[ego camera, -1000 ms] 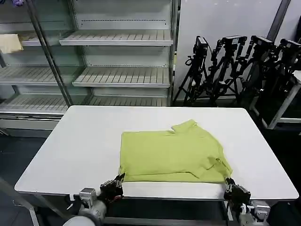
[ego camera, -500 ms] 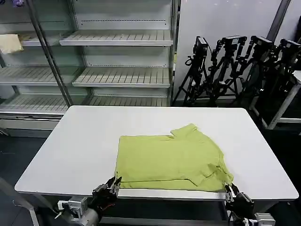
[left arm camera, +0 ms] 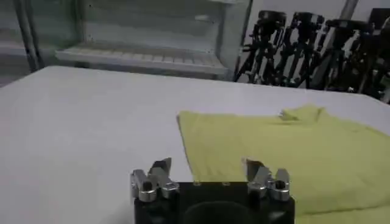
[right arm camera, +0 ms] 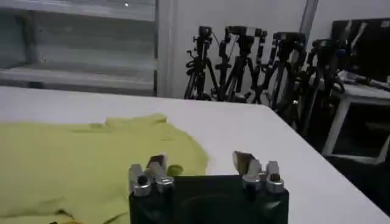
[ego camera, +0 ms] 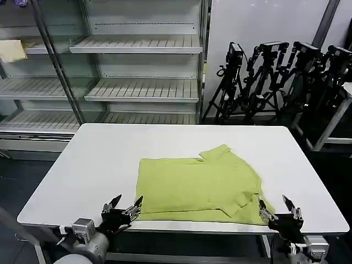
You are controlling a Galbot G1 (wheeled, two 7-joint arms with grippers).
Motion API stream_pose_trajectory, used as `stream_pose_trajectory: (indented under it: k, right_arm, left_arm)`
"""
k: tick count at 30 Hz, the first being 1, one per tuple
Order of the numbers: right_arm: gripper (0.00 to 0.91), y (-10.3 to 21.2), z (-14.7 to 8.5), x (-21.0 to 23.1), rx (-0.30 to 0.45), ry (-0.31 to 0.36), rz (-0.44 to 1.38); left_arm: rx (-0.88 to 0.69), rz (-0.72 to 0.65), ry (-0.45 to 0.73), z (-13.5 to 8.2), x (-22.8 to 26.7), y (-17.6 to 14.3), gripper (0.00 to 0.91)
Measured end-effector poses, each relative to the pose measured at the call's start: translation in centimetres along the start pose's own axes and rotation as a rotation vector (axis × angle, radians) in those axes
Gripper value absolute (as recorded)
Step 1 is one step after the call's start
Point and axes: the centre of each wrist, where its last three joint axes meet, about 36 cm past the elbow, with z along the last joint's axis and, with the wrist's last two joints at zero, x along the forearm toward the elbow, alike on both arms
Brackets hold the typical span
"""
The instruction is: Fold and organize the clothes.
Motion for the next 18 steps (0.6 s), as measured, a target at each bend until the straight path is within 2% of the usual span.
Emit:
stream_pose_trajectory:
  k: [9,18]
  right_arm:
    - [0.907,0.2,-1.6,-6.1,-0.034,-0.022,-0.002]
    - [0.907,1.9,-3.0,-12.9,-0.075,-0.015,-0.031]
  left_arm:
    - [-0.012,-0.011,-0.02,-1.3,-3.9,0.4,0.907]
    - [-0.023,-0.011,-0.034,-2.9,-8.9,0.0,0.907]
